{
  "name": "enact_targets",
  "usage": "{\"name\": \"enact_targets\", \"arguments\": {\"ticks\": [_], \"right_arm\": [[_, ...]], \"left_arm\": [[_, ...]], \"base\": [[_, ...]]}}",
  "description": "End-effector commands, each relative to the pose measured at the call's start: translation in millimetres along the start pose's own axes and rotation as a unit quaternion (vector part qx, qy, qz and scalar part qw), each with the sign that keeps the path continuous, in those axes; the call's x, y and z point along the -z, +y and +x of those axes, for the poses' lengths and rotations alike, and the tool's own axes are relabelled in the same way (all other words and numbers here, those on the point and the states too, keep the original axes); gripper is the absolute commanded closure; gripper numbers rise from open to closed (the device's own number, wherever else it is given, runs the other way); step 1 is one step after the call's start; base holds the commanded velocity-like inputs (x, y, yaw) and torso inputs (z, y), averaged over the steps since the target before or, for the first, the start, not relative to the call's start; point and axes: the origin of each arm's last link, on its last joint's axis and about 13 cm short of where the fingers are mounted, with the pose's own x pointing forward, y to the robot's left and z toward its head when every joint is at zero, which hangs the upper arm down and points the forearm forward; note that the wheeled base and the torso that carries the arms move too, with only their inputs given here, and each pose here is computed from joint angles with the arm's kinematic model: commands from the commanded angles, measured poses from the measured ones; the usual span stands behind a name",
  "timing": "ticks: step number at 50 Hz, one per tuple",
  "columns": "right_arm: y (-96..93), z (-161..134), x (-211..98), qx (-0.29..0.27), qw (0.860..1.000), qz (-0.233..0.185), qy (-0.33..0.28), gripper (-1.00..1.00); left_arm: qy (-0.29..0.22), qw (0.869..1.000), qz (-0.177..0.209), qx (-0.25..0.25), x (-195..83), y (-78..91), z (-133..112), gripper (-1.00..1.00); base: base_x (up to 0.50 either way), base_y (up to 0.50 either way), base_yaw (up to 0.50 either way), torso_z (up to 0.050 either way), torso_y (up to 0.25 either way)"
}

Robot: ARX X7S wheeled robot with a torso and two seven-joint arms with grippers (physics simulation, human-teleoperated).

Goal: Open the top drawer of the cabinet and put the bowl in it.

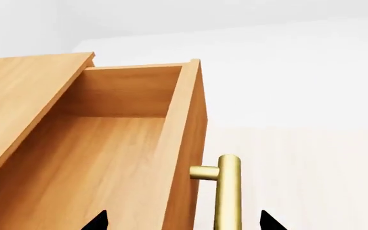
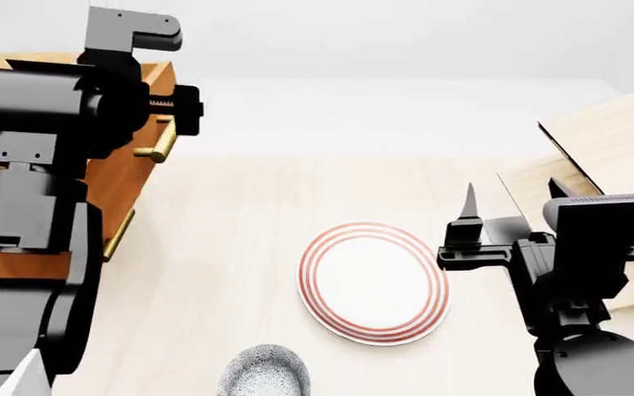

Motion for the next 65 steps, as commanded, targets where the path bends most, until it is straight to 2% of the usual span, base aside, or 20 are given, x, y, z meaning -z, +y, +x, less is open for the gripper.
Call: {"name": "enact_targets", "arguments": {"ticks": [1,20,41,65], "right_arm": [[0.4,-0.2,1.0,-0.001,1.0,0.0,0.001,-1.0],[1.8,-0.7,0.3,-0.002,1.0,-0.002,0.001,-1.0],[0.9,-2.0,1.7,-0.001,1.0,0.0,0.001,-1.0],[0.0,-1.7,2.5,-0.001,1.0,0.003,0.002,-1.0]], "left_arm": [[0.022,1.0,0.003,0.01,13.3,-2.7,5.4,-1.0],[0.003,0.995,0.04,0.087,20.1,-26.8,-21.8,-1.0],[-0.001,0.989,0.068,0.13,32.2,-46.4,-34.9,-1.0],[-0.011,0.983,0.065,0.171,28.8,-58.1,-49.8,-1.0]], "base": [[0.0,0.0,0.0,0.0,0.0],[0.0,0.0,0.0,0.0,0.0],[0.0,0.0,0.0,0.0,0.0],[0.0,0.0,0.0,0.0,0.0]]}}
